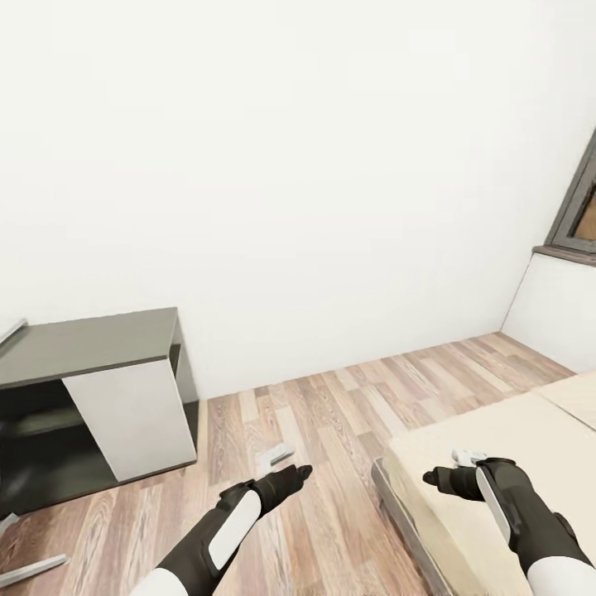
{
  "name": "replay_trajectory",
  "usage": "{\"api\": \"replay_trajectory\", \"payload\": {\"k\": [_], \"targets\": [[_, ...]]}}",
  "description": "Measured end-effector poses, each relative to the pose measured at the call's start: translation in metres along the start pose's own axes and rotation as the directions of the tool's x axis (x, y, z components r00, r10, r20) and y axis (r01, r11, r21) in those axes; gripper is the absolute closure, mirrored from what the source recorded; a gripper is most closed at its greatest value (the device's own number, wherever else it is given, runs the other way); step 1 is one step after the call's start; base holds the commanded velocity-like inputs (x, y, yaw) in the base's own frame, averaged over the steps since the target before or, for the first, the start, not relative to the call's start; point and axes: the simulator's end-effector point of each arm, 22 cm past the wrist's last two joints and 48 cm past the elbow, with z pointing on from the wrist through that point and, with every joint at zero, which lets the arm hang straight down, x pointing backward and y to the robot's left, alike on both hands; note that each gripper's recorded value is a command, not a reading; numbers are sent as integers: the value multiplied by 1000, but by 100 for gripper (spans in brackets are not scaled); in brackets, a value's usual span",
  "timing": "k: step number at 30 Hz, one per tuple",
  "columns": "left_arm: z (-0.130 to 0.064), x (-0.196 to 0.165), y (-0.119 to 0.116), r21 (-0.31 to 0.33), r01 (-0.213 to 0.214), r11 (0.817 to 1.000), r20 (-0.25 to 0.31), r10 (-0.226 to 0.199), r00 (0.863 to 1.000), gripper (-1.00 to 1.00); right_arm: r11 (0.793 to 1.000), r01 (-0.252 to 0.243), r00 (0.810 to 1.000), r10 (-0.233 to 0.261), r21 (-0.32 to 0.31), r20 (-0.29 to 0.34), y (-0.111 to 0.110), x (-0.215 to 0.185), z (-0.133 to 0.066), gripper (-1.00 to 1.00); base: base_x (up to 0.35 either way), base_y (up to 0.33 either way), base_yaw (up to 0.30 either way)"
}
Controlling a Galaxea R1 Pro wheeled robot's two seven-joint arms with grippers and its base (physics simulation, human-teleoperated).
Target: Put all the toys in the child's room - the three board games (two on the bed and one on the table), the two jigsaw puzzles on the table, and the tennis ball on the table - inside the toy box on the table in the child's room.
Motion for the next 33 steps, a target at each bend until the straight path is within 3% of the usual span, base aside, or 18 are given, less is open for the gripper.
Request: {"api": "replay_trajectory", "payload": {"k": [16, 33], "targets": [[2, 3, 3, -5, 4, 1000, -6, -4, 1000, -100, 1000, -5, 1000, 5, 5, -2, -4, 1, 2, -100, 0, 0, -255], [4, 6, 6, -11, 9, 1000, -14, -9, 1000, -100, 1000, 2, 999, -3, 24, 40, -17, -10, 1, -100, 0, 0, -235]]}}
